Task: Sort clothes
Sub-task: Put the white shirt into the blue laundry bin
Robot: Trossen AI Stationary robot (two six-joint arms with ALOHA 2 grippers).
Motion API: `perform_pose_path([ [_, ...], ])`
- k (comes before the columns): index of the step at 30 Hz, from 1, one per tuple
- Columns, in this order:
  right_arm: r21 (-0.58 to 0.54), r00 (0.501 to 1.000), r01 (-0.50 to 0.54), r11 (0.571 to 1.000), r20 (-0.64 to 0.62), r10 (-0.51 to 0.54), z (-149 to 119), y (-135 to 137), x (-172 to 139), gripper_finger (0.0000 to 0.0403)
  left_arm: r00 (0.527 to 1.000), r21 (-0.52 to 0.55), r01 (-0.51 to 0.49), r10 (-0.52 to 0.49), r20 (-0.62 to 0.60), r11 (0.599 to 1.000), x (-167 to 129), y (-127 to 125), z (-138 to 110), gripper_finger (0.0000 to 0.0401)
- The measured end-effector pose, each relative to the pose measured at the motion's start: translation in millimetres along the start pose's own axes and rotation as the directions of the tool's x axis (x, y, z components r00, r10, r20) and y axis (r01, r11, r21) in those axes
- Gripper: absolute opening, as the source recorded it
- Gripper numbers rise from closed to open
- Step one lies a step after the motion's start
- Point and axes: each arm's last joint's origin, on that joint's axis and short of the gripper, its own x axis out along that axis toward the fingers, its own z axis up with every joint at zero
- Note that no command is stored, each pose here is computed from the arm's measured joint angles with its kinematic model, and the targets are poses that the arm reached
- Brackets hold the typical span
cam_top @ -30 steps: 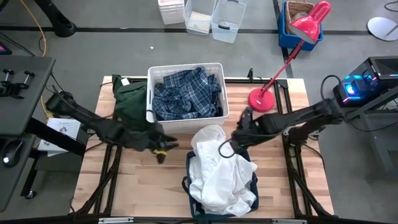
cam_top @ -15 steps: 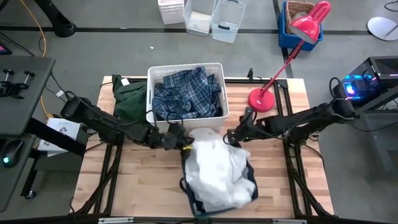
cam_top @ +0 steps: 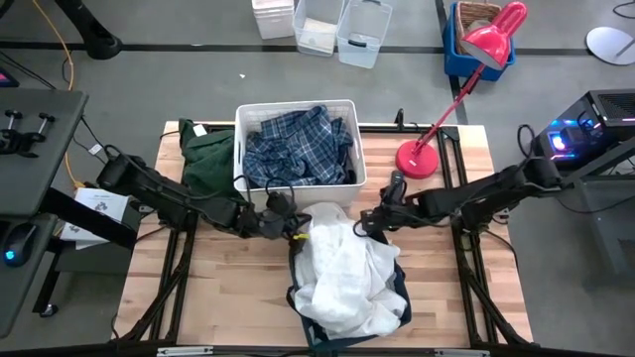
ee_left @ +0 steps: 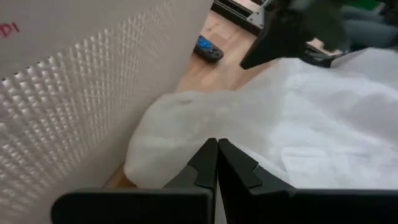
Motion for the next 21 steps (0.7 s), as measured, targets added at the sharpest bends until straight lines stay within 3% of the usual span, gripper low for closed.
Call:
perform_pose_path([
  [3,0.000,1.000,0.000,1.000,0.031,0.000,5.3,4.4,15.6,0.0000,0.999,0.047,-0.028,0.029,-0.015,0.998,7.1,1.4,-4.7,0.0000],
  [11,-0.026,0.974,-0.224,0.974,0.010,0.225,11.1,31.5,44.0,0.0000,0.999,0.008,0.039,-0.039,0.000,0.999,11.9,-8.2,-8.7,0.0000],
  [17,-0.021,0.933,-0.360,0.933,0.020,0.360,5.4,45.3,34.8,0.0000,0.997,0.012,0.077,-0.077,0.021,0.997,9.7,-12.6,-7.2,0.0000],
  [21,-0.027,0.872,-0.487,0.873,0.040,0.488,2.5,58.0,24.0,0.0000,0.987,0.028,0.146,-0.148,0.064,0.989,8.7,-18.3,-1.1,0.0000],
])
